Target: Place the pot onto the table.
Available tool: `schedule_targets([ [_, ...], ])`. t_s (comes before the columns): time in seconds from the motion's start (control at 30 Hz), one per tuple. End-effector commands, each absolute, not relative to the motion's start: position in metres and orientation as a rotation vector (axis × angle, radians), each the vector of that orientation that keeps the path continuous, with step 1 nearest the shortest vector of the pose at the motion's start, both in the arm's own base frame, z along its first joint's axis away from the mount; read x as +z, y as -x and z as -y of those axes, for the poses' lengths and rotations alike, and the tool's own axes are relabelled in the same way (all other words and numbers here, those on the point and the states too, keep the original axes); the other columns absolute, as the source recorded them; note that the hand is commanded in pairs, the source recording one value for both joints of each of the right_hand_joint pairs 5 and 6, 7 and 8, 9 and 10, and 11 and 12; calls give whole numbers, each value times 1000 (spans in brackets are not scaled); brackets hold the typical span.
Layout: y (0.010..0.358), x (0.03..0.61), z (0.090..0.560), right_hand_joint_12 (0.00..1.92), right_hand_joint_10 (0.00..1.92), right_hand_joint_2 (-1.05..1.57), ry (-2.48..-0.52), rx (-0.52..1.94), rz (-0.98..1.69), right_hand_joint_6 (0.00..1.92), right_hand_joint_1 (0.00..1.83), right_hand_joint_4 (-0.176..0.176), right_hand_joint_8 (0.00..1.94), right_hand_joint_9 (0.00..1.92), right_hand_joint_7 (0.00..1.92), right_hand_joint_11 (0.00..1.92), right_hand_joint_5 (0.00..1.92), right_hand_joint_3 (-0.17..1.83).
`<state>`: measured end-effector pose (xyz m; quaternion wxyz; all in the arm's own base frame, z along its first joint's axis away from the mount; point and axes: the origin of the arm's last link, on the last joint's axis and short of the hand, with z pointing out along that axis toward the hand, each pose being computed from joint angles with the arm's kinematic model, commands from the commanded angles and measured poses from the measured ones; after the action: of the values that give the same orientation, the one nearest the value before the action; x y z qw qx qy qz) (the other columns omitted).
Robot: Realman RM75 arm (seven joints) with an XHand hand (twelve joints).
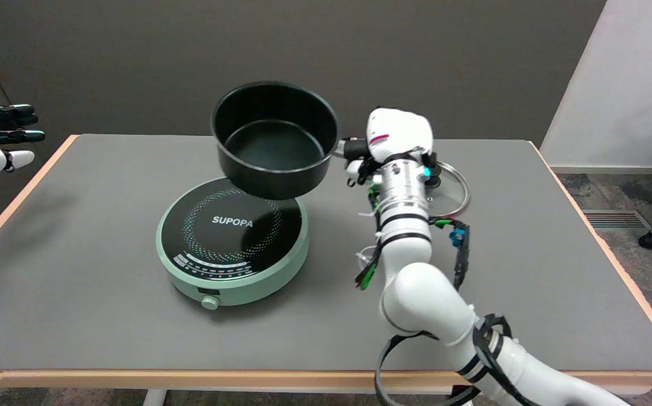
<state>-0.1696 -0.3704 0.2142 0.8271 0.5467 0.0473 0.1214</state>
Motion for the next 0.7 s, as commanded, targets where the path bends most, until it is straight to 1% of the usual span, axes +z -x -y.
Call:
schedule_targets([
  [0.03,143,309,363,1853,1853,855,-1097,300,-177,1853,1131,-53,1853,1853,1853,1853,1853,628],
  [0.33,160,351,321,1860,1860,869,-1066,244,-128,1860,1126,-52,1860,1860,1860,1860,1860,661],
  [0.57,181,363,309,1864,1864,872,-1129,159,-116,1864,1124,-52,1864,1864,1864,1864,1864,672],
  [0.7,199,371,296,1866,1866,876,-1146,96,-88,1866,1122,-51,1866,1866,1866,1866,1866,679],
])
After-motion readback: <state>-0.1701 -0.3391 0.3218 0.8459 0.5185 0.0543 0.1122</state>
